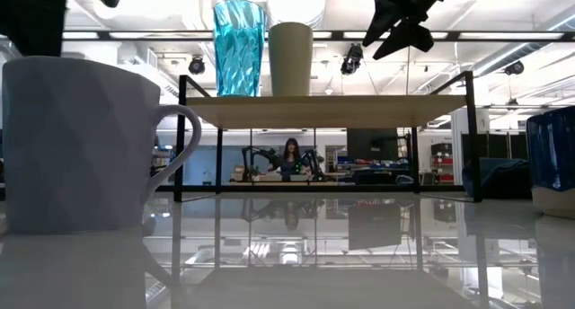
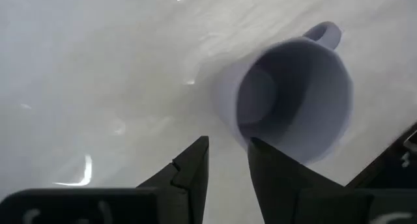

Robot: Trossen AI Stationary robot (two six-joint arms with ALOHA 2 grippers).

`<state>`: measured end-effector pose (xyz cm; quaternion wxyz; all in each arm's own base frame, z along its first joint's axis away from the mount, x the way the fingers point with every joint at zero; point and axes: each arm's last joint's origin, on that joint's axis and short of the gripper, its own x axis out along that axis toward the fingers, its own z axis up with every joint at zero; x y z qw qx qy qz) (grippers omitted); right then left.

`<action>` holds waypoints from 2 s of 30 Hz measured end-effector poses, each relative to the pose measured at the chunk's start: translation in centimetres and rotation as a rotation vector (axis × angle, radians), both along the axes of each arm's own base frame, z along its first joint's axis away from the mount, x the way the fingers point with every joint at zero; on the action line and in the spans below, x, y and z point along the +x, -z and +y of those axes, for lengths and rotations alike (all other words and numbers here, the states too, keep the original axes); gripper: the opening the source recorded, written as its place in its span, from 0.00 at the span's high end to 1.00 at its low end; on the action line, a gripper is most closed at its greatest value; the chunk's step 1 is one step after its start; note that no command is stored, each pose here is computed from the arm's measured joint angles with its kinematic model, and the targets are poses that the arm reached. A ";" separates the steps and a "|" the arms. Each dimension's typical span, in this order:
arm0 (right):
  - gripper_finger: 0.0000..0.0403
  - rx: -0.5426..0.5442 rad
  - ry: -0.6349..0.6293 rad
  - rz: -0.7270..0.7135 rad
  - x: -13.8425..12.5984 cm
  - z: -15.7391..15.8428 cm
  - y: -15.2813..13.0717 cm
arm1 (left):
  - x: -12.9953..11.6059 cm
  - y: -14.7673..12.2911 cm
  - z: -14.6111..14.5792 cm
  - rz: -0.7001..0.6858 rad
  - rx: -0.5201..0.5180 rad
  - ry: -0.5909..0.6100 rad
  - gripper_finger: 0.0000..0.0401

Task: Stack small to large cups/mugs on shelf
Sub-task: Put the purple mug on the shelf

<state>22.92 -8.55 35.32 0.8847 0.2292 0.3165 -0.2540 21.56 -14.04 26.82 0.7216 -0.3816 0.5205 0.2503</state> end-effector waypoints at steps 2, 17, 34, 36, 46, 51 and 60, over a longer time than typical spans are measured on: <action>0.52 0.000 0.000 0.001 0.0 0.0 0.0 | -0.4 0.3 -0.8 -0.001 -0.006 -0.066 0.79; 0.52 0.058 -0.055 0.033 -0.2 0.4 0.4 | -1.3 3.9 -6.1 0.056 -0.125 -0.424 1.00; 0.96 0.188 -0.286 0.137 -0.2 4.8 1.6 | 0.5 6.5 -7.2 -0.004 -0.088 -0.459 1.00; 0.97 0.196 -0.282 0.124 -0.1 4.9 1.5 | 0.2 6.8 -6.9 0.007 -0.050 -0.463 1.00; 0.97 0.206 -0.251 0.022 0.6 4.9 0.9 | 0.9 7.7 -4.8 -0.114 0.073 -0.529 1.00; 0.97 0.228 -0.219 0.017 0.6 4.9 0.9 | 1.3 8.2 -3.9 -0.169 0.125 -0.555 1.00; 0.97 0.217 -0.169 0.019 0.6 4.7 0.9 | 2.9 9.0 -3.9 -0.322 0.087 -0.445 1.00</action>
